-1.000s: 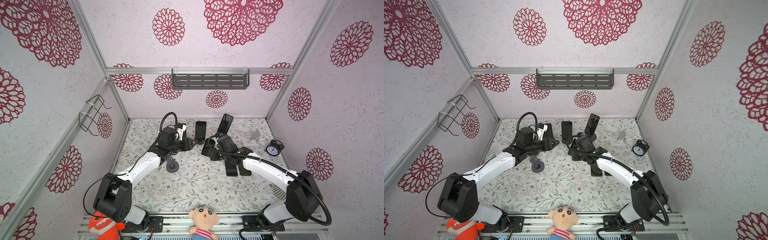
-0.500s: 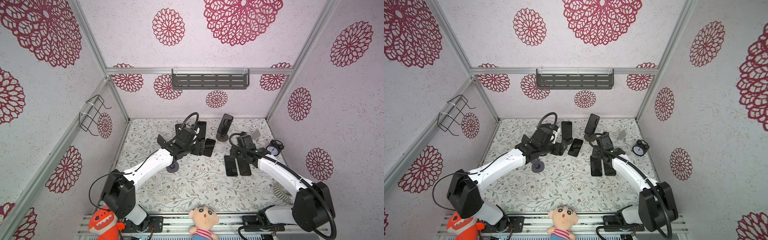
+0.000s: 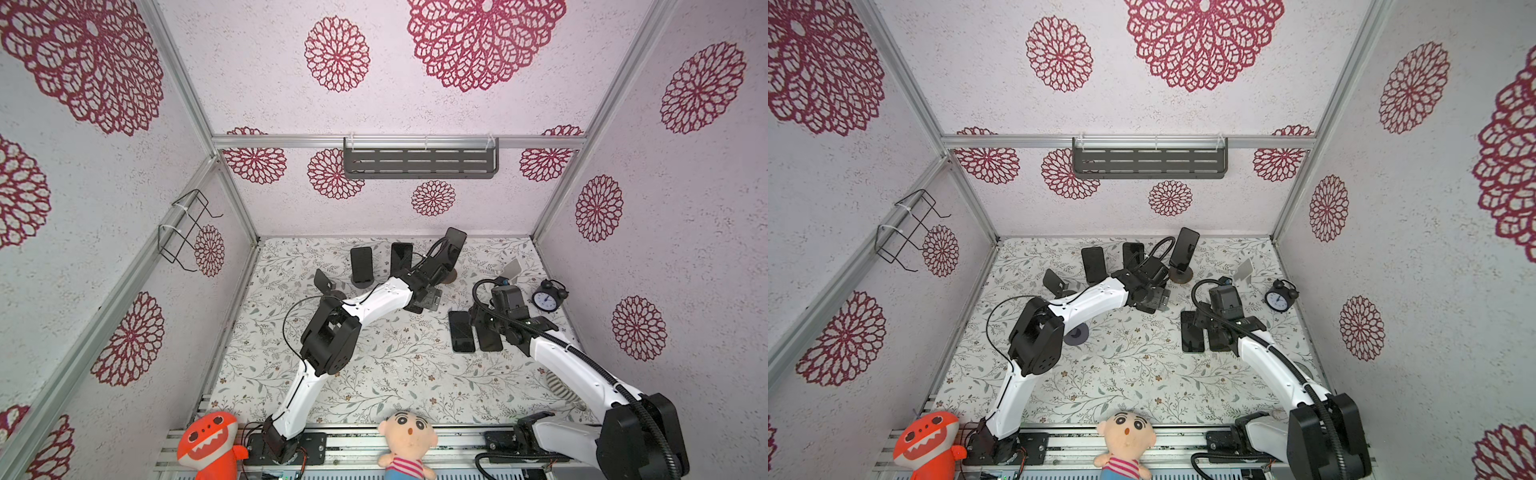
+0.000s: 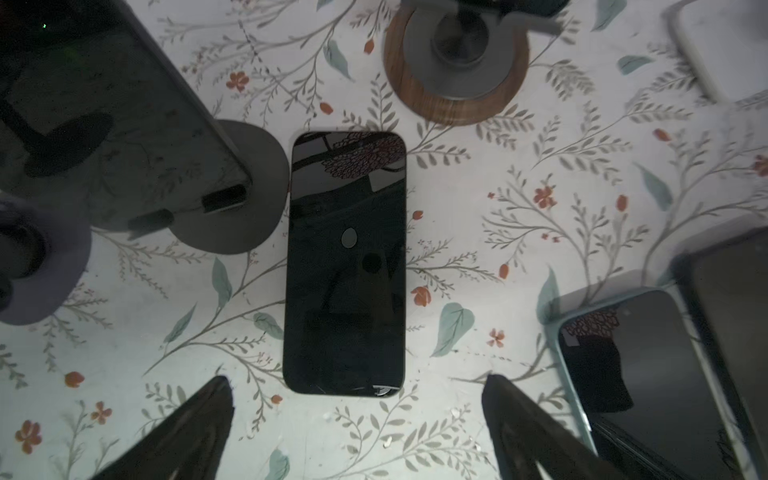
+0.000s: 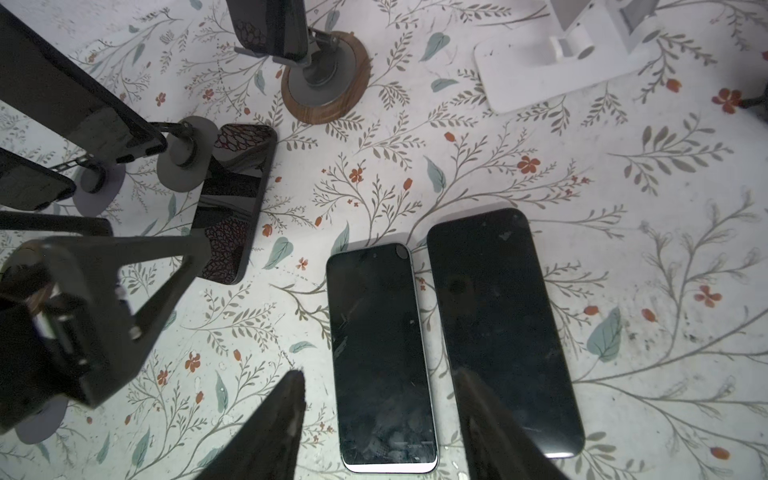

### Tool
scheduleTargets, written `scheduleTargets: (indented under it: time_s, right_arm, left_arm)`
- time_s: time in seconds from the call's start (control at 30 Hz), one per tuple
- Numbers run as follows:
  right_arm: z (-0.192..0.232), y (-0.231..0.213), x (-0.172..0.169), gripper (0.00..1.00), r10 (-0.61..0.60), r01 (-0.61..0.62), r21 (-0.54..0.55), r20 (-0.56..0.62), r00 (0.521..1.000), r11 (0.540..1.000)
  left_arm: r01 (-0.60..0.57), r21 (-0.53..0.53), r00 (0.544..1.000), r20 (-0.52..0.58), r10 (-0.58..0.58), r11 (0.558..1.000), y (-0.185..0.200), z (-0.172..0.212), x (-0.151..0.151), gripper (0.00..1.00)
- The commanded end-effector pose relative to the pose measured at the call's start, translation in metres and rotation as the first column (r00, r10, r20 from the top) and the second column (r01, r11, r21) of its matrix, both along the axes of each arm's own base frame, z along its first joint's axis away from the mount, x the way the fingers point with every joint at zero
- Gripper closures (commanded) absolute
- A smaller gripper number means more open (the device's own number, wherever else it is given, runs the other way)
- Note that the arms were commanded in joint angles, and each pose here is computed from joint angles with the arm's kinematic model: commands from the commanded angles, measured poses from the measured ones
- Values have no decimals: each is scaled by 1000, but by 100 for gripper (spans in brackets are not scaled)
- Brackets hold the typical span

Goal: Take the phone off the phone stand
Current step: 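Withdraw both grippers from the phones lying on the table, then grasp black phone on middle stand with left gripper and pull it off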

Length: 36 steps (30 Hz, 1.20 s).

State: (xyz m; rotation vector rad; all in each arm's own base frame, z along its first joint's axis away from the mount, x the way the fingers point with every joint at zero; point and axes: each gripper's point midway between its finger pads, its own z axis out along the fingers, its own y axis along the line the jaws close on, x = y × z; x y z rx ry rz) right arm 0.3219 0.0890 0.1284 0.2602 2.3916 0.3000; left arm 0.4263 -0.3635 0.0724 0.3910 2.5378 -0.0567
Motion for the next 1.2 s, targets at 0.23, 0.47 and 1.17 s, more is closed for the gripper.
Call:
scheduleTargets:
  time_s: [0.23, 0.47, 1.17]
  right_arm:
    - [22, 5, 5, 36, 33, -38, 46, 94, 995, 998]
    - [13, 1, -3, 35, 36, -38, 34, 69, 997, 999]
    - [21, -7, -8, 35, 30, -30, 4, 93, 995, 1000]
  left_arm:
    - [-64, -8, 998, -19, 64, 998, -6, -25, 14, 5]
    - [-97, 4, 995, -17, 97, 995, -2, -43, 25, 6]
    - [-131, 11, 981, -146, 131, 991, 10, -84, 20, 24]
